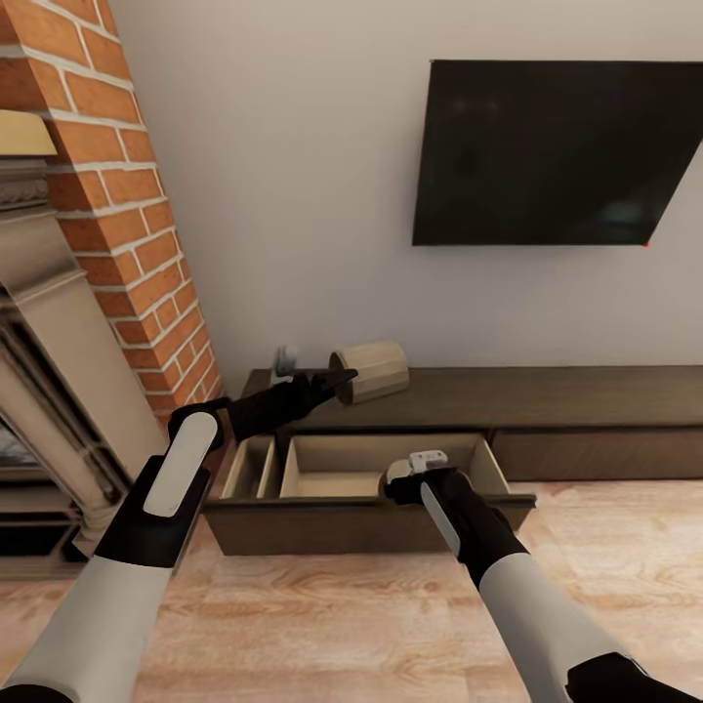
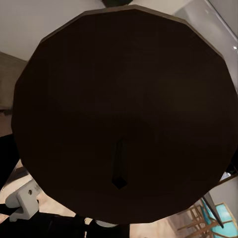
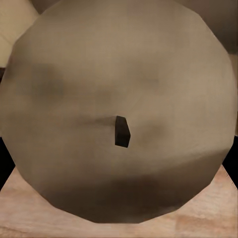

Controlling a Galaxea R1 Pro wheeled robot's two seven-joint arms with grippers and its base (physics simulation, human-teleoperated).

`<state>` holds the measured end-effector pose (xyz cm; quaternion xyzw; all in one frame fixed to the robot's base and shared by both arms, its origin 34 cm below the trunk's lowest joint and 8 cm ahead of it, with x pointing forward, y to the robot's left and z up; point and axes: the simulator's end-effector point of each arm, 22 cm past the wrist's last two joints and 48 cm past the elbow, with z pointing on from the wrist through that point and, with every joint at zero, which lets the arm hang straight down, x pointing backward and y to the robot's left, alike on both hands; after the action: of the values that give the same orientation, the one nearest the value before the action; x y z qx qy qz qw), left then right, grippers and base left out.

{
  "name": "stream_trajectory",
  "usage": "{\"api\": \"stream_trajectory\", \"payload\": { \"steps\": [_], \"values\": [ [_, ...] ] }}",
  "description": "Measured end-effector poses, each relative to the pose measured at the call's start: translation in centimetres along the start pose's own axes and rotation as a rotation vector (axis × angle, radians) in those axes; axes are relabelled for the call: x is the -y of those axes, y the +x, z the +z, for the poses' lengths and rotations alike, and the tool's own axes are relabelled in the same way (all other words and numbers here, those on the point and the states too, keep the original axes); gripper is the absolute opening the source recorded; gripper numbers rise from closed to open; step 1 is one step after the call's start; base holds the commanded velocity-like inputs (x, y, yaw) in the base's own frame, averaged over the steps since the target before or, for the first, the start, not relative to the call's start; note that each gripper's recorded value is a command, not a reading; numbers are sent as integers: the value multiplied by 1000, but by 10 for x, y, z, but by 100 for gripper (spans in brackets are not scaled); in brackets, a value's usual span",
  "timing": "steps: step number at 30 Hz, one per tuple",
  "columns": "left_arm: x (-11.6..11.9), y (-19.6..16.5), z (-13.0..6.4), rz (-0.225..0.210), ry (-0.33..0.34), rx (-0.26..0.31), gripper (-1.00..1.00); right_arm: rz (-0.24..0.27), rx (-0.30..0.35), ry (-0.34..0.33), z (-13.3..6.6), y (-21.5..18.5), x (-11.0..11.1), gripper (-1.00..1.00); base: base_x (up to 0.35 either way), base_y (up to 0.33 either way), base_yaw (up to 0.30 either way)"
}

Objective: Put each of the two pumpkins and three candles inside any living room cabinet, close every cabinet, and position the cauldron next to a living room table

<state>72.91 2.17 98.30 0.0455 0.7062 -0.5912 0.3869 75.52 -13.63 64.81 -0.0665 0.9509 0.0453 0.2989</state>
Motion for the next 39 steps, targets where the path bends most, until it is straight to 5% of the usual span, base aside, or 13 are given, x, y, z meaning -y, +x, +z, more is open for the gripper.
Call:
{"api": "stream_trajectory", "payload": {
  "steps": [39],
  "values": [
    [0, 0, 0, 0, 0, -1, -100, -8, -31, 15, 5, 13, 7, -100, 325, 0, 0]
  ]
}}
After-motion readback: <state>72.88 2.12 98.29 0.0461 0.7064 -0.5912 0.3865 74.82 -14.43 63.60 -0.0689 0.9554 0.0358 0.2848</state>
